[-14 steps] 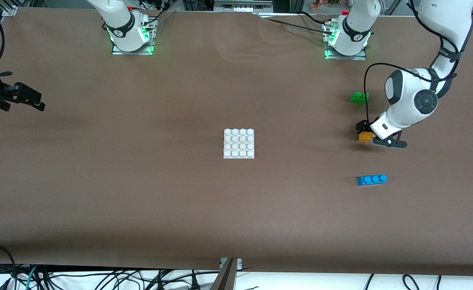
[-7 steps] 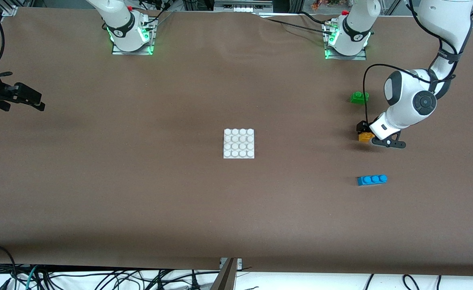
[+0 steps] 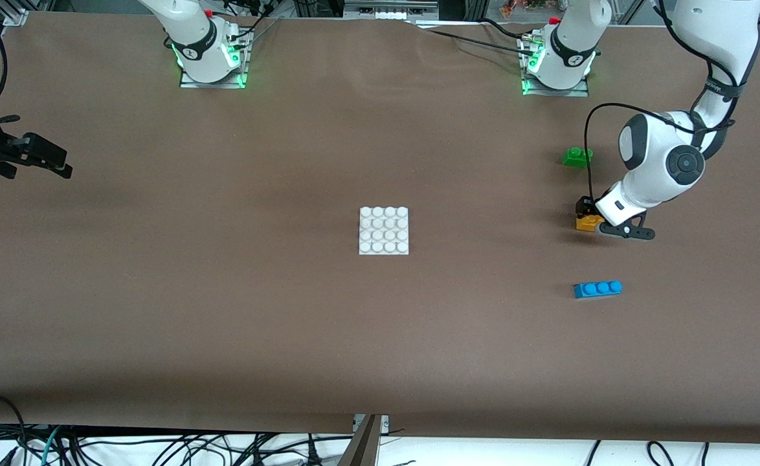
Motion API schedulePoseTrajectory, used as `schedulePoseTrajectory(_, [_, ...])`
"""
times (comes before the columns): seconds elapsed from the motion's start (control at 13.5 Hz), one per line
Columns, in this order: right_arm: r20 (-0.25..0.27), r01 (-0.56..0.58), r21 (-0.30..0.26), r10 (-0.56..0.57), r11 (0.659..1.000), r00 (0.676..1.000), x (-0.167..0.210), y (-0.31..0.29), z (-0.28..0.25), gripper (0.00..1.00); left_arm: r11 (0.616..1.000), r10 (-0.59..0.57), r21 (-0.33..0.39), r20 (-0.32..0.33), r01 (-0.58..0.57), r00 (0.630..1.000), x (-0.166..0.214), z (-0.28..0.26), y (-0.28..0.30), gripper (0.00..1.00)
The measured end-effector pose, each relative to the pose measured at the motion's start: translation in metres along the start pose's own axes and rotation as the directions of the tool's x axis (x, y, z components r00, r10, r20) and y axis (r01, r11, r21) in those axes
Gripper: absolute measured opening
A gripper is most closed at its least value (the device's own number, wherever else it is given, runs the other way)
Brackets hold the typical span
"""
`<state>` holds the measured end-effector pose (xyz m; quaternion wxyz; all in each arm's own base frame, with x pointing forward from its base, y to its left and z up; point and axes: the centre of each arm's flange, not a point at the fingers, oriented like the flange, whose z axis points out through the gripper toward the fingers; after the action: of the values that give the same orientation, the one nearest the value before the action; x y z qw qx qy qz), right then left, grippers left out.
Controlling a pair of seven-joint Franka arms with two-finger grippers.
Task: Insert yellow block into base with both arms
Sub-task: 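Reach the left gripper down and grasp the yellow brick, then carry the yellow brick with the left gripper over the base plate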
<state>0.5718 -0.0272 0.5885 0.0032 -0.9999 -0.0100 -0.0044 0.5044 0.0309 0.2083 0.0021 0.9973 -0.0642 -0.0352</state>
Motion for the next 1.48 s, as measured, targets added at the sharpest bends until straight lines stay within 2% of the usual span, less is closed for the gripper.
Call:
schedulePoseTrajectory(0.3, [0.0, 0.015, -0.012, -0.015, 1.0, 1.0, 0.0, 0.001, 0.0, 1.0, 1.0, 0.03, 0.005, -0.045, -0.03, 0.999, 0.01, -0.054, 0.017, 0.68])
schedulePoseTrajectory(0.59, [0.001, 0.022, -0.016, -0.022, 1.0, 1.0, 0.0, 0.001, 0.0, 1.0, 0.995, 0.026, -0.095, -0.075, -0.033, 0.997, 0.014, -0.076, 0.08, 0.68])
schedulePoseTrajectory(0.74, [0.001, 0.022, -0.017, -0.022, 1.0, 1.0, 0.0, 0.001, 0.0, 1.0, 0.992, 0.033, -0.118, -0.074, -0.042, 0.997, 0.016, -0.077, 0.118, 0.68])
schedulePoseTrajectory(1.04, [0.001, 0.023, -0.017, -0.023, 1.0, 1.0, 0.001, 0.001, 0.0, 1.0, 0.99, -0.021, -0.143, -0.078, 0.009, 0.997, 0.023, -0.089, 0.21, 0.68])
schedulePoseTrajectory(1.48, [0.001, 0.023, -0.018, -0.023, 1.0, 1.0, 0.001, 0.001, 0.001, 1.0, 0.975, -0.123, -0.189, -0.011, 0.118, 0.992, 0.033, -0.081, 0.363, 0.68])
